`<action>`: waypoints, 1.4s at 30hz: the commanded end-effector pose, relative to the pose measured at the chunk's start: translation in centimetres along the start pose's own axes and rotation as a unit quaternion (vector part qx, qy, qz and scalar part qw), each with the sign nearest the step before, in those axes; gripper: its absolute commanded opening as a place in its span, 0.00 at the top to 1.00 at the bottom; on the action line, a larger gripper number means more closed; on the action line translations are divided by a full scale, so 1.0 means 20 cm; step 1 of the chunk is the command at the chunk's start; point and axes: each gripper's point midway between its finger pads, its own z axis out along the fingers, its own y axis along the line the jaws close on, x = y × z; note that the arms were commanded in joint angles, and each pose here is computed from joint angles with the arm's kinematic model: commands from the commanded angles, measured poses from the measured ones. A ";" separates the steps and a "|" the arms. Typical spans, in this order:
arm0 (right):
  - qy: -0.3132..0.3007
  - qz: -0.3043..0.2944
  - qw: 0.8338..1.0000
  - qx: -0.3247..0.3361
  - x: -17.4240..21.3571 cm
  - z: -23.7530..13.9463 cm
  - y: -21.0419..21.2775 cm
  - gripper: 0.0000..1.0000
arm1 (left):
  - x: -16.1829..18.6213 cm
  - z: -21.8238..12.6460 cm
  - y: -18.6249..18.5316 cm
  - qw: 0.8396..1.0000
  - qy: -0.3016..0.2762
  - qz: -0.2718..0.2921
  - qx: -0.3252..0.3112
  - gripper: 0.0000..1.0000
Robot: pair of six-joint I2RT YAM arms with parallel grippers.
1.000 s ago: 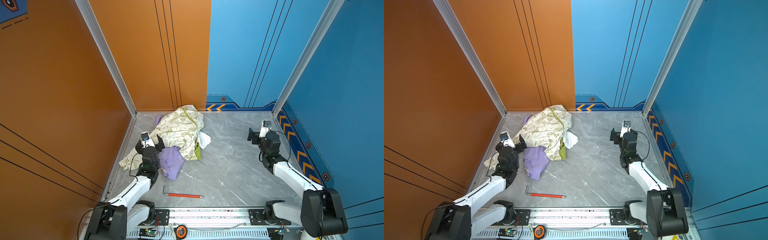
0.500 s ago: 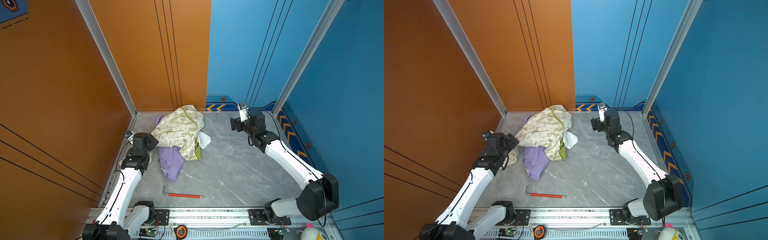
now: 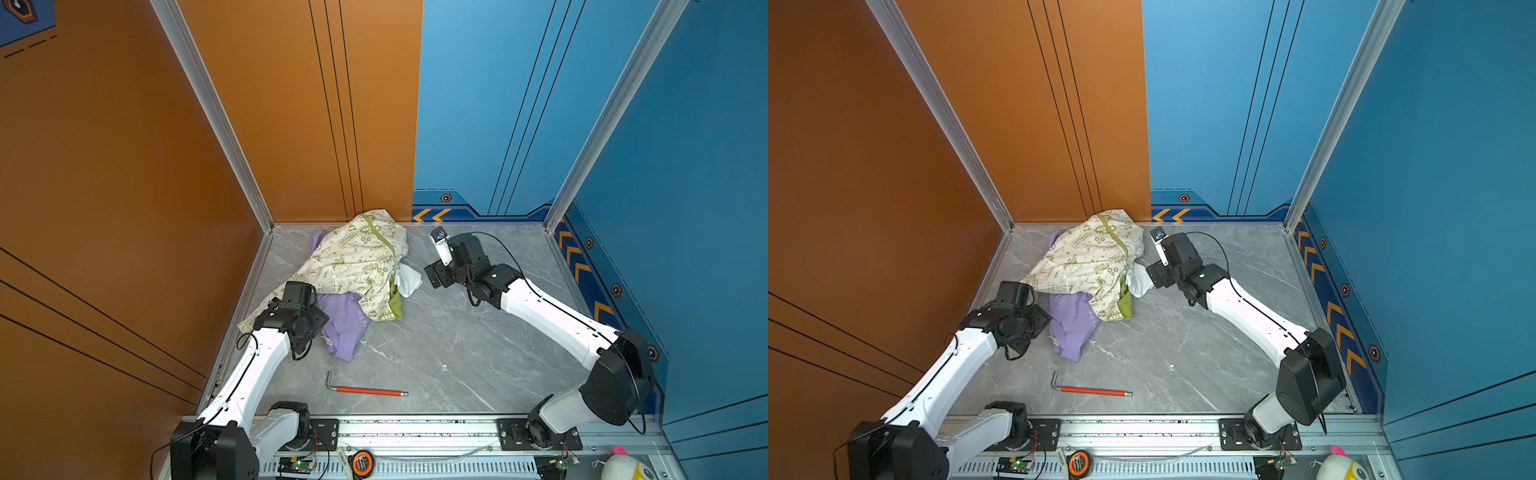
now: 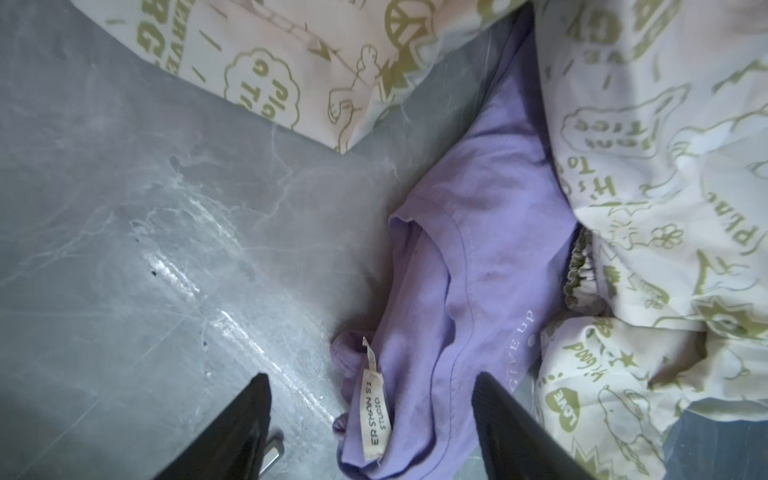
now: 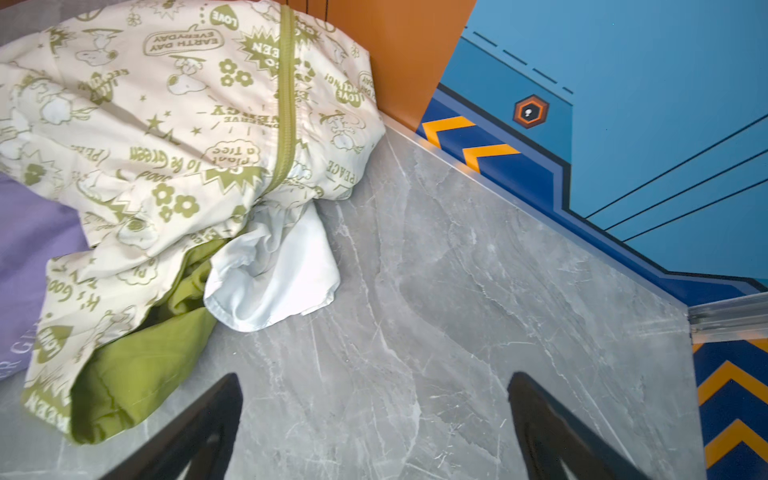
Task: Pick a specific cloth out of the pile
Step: 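Reach the left gripper to the purple shirt while the right gripper approaches the pile, then close the left gripper on the purple shirt edge and start lifting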
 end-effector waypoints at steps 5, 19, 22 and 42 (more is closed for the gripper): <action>0.001 0.010 0.999 -0.049 0.05 0.05 0.20 0.00 | 0.15 0.10 0.04 0.996 0.084 0.016 -0.026 0.43; -0.007 -0.037 0.994 -0.104 0.03 0.06 0.52 0.00 | 0.18 0.27 -0.09 0.993 0.114 -0.002 0.027 0.95; -0.010 -0.045 0.993 -0.107 0.02 0.07 0.54 0.00 | 0.15 0.25 -0.14 0.994 0.103 0.004 0.045 1.00; -0.025 -0.053 0.987 -0.151 -0.03 0.02 0.61 0.00 | -0.20 -0.33 -0.57 0.970 -0.102 0.119 0.187 1.00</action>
